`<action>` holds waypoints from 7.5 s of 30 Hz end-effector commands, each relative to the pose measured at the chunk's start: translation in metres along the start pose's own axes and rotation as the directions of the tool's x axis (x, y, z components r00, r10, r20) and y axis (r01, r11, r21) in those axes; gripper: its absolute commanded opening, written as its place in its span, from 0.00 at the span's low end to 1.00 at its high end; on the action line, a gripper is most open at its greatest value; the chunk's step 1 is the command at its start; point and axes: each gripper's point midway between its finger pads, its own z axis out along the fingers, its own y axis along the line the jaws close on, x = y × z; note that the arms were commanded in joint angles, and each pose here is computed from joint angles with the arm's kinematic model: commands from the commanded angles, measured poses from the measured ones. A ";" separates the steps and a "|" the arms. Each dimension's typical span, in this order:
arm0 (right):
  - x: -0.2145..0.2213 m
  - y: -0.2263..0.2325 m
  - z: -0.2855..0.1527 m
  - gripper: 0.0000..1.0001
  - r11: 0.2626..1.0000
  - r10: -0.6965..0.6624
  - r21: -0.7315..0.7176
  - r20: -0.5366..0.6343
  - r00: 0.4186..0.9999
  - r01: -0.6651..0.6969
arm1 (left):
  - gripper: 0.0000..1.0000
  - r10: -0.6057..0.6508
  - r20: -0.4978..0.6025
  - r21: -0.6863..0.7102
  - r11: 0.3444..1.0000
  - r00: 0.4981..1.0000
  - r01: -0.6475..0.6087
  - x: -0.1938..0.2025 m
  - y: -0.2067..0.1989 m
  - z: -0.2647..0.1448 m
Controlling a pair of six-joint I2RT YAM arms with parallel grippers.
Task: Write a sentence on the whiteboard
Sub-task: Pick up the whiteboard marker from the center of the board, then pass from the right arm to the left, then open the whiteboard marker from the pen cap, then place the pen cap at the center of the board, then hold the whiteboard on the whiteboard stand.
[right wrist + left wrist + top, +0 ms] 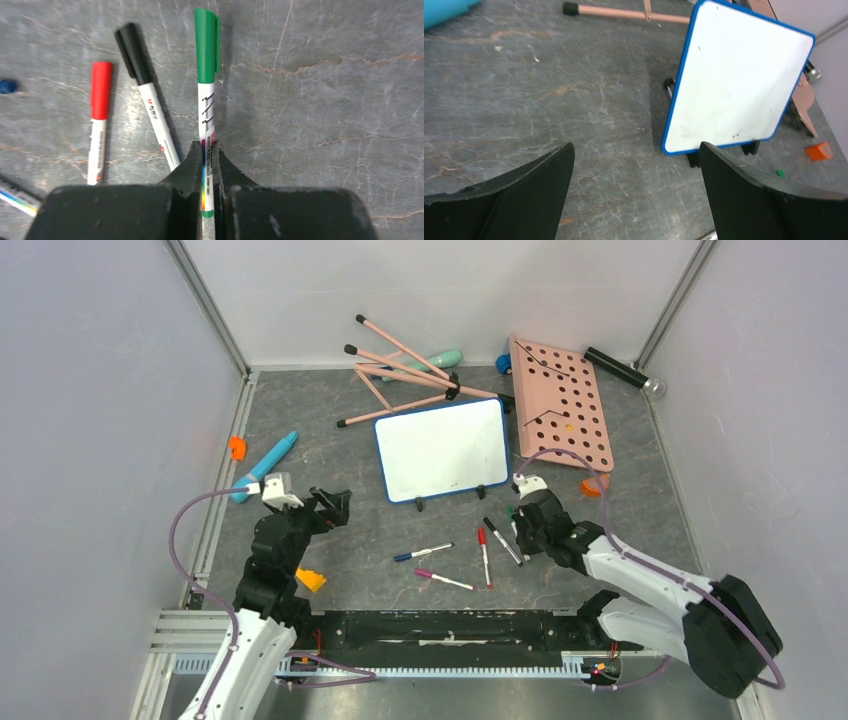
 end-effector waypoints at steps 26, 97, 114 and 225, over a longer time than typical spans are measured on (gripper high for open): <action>-0.152 0.118 -0.158 0.00 0.631 0.485 -0.767 0.505 0.714 0.115 | 0.97 -0.089 -0.354 0.709 0.624 0.931 0.329 0.029 -0.244 -0.029; -0.155 0.126 -0.170 0.81 0.674 0.305 -0.712 0.513 0.802 0.199 | 0.02 -0.237 -0.637 0.594 0.455 0.733 0.664 0.003 -0.289 -0.014; -0.190 0.114 -0.231 0.72 0.301 0.798 -0.954 0.257 0.546 0.009 | 0.02 -0.333 -0.566 0.689 0.311 0.754 0.654 -0.055 -0.307 -0.024; -0.135 0.032 -0.133 0.00 0.966 0.115 -0.256 0.530 0.840 0.029 | 1.00 0.042 -0.224 0.146 0.989 0.974 -0.009 0.004 -0.064 0.047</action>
